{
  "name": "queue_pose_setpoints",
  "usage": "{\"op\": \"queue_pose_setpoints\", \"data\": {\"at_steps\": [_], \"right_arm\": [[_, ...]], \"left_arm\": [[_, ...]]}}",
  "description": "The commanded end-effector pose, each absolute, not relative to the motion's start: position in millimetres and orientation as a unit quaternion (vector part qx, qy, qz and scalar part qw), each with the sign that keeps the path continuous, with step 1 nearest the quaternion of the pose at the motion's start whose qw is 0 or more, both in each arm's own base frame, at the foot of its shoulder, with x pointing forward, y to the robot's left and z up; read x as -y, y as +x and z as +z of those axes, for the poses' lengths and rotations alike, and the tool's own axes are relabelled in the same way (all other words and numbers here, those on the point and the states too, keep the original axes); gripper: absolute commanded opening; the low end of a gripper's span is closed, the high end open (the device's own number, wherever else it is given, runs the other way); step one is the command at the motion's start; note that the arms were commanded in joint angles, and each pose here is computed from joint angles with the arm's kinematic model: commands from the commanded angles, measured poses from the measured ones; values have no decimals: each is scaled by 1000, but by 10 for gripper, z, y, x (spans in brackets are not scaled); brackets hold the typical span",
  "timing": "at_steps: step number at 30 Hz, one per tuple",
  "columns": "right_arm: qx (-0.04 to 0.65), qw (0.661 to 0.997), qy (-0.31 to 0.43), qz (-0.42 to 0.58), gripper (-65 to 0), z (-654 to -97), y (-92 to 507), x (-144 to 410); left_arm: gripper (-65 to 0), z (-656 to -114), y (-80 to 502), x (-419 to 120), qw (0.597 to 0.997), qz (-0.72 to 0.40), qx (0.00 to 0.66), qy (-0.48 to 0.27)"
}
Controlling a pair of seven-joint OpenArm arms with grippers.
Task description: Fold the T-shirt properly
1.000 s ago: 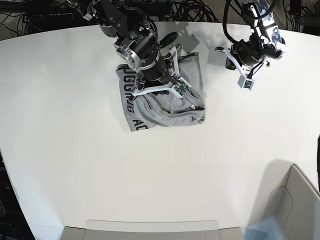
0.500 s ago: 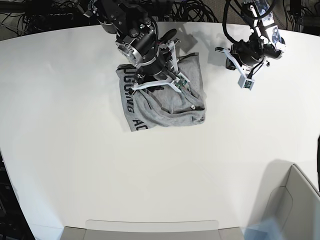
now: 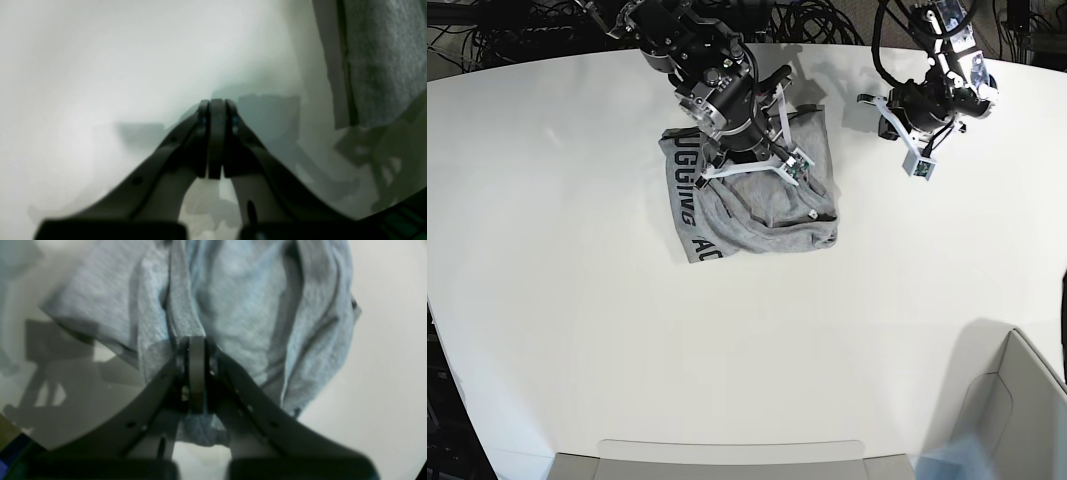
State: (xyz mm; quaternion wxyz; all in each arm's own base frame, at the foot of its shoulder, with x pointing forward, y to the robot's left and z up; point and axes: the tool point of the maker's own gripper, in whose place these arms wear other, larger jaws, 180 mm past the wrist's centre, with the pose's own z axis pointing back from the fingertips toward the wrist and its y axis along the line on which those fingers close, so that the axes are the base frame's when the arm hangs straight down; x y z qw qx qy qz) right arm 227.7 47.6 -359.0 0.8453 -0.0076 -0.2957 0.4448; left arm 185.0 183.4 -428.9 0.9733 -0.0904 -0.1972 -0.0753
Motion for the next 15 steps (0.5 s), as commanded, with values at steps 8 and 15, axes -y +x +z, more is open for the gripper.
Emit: {"op": "queue_pose_setpoints", "data": {"at_steps": [8,15], "right_arm": [[332,797,26,505,-650,-3350,2097,-882],[348,765,43,540,-650,-3237,2024,-1235]], "left_arm": [[-640,-4341,1736,-1862,979,-80,171,-81],[-640,-4345,1729,-1856,979,-80,170,-82]]}}
